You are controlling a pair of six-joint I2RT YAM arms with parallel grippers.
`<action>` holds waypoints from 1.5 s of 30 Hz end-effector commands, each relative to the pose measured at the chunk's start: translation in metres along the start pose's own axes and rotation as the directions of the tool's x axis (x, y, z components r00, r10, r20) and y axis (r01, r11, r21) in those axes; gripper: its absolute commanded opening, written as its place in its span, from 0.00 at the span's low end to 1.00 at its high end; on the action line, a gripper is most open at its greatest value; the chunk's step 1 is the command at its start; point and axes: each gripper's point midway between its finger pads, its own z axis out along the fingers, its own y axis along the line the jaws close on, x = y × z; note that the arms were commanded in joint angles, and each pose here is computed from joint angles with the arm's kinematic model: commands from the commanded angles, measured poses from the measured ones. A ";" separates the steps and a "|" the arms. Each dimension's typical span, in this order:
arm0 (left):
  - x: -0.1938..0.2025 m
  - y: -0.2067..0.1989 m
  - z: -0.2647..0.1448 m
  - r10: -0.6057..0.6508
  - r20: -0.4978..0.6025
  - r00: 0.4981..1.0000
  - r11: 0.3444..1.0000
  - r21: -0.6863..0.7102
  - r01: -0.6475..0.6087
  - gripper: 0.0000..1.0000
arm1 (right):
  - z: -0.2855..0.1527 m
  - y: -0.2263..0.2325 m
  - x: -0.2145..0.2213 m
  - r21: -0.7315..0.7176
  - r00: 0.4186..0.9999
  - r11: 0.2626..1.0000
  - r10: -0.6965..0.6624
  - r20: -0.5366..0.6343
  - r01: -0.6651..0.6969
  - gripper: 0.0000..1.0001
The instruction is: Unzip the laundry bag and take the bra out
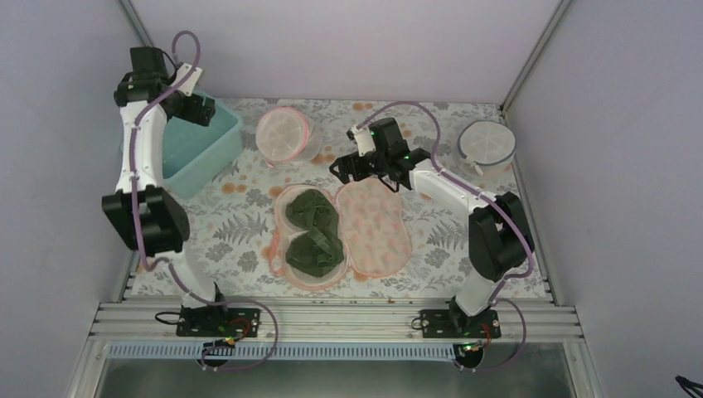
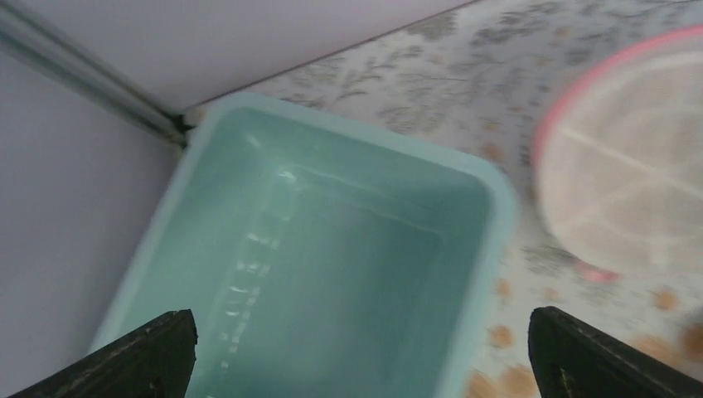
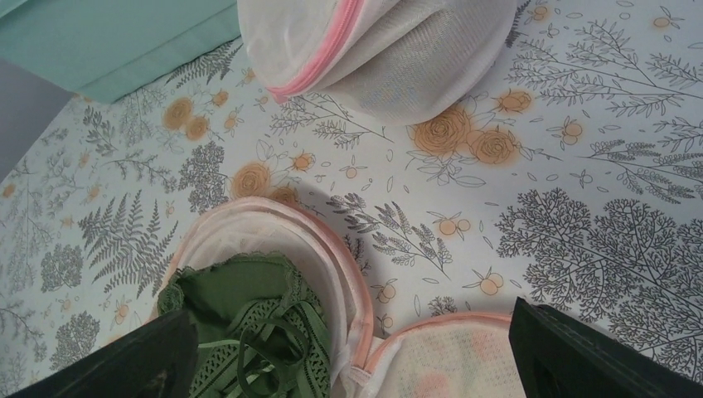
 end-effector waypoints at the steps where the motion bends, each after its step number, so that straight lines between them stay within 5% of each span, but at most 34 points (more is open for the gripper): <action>1: 0.009 0.033 0.034 -0.013 -0.129 0.992 0.999 -0.047 0.007 0.97 | 0.000 0.007 -0.006 -0.009 0.999 0.999 -0.050 0.015 0.050 0.97; 6: 0.024 0.055 0.090 -0.059 -0.199 0.978 0.996 -0.073 0.045 0.87 | 0.002 0.007 -0.001 -0.011 0.998 0.998 -0.063 0.005 0.063 0.97; 12: 0.076 0.028 0.125 -0.095 -0.304 0.948 0.994 0.019 0.106 0.78 | 0.004 0.009 0.002 -0.023 0.997 0.997 -0.074 -0.005 0.074 0.97; 31: 0.188 -0.079 0.022 -0.084 -0.310 0.947 0.980 0.148 0.135 0.76 | 0.019 0.047 0.027 -0.164 0.987 0.979 -0.134 -0.084 0.119 0.95; 39: 0.098 -0.060 -0.047 -0.091 -0.012 0.996 0.992 0.082 0.092 0.86 | 0.071 0.056 0.051 -0.277 0.969 0.958 -0.137 -0.206 0.077 0.80; 45: 0.064 -0.083 -0.108 -0.259 0.157 0.953 0.958 0.166 0.233 0.87 | 0.097 0.052 0.052 -0.289 0.963 0.954 -0.147 -0.227 0.078 0.74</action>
